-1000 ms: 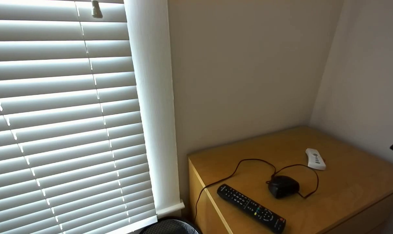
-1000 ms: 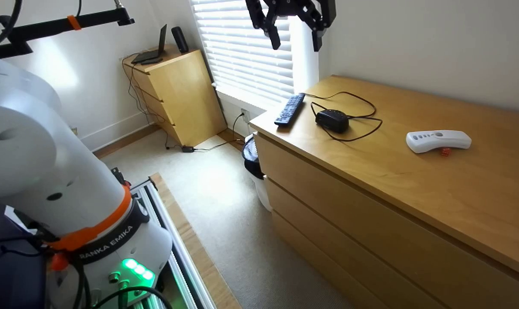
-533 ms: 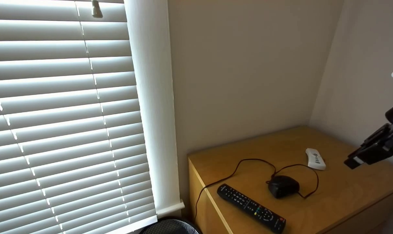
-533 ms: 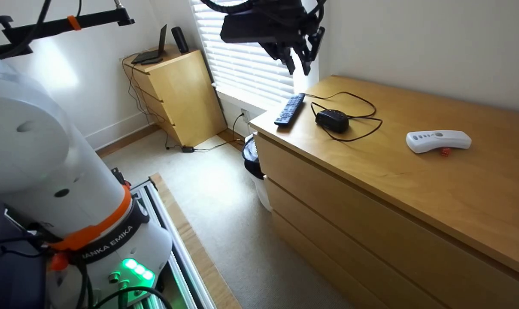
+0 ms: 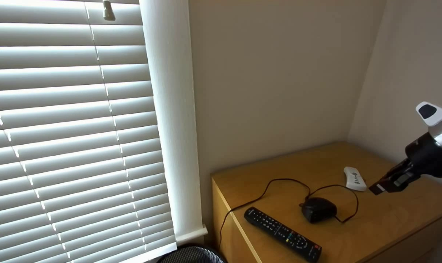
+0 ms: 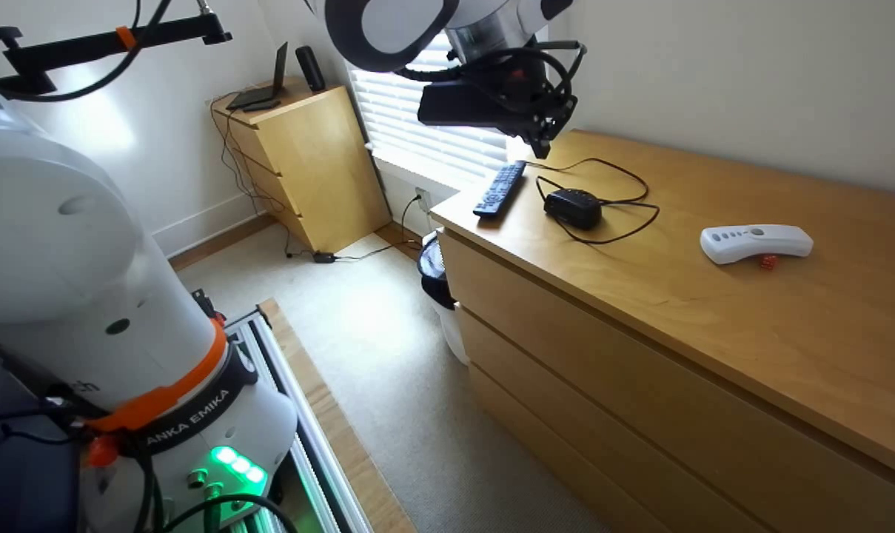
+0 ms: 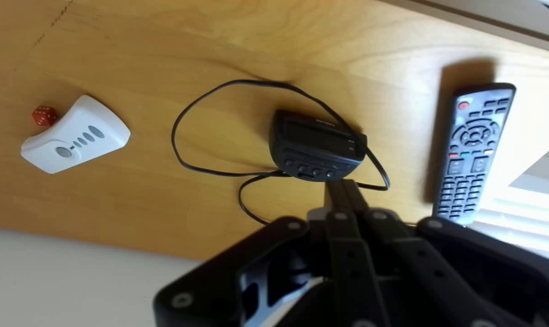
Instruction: Press the alarm button
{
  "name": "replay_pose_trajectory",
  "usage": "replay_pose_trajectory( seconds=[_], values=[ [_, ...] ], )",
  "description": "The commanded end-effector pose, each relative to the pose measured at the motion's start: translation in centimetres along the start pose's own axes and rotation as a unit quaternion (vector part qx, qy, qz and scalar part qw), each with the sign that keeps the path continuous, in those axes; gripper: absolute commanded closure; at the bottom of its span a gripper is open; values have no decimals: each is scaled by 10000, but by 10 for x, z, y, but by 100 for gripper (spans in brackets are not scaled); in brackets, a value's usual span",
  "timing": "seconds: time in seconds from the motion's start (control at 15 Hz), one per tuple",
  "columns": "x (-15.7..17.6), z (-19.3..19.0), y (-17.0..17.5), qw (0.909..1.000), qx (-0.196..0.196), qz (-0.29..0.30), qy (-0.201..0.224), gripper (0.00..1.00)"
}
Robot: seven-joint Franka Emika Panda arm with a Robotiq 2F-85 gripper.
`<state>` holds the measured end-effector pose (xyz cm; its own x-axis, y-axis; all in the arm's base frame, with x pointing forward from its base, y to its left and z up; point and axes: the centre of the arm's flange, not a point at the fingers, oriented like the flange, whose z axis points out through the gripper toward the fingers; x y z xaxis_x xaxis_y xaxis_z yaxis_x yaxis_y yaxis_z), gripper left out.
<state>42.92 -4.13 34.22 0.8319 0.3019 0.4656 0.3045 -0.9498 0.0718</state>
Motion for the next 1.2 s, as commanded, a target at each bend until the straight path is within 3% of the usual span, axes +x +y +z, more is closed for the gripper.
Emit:
replay_pose_trajectory(
  seconds=[0.0,0.6,1.13],
  values=[
    [-2,6,0,10000,16,19,-53,99],
    [-2,14,1,9999,25,29,-138,100],
    [21,54,-22,9998,181,-52,40,100]
  ],
)
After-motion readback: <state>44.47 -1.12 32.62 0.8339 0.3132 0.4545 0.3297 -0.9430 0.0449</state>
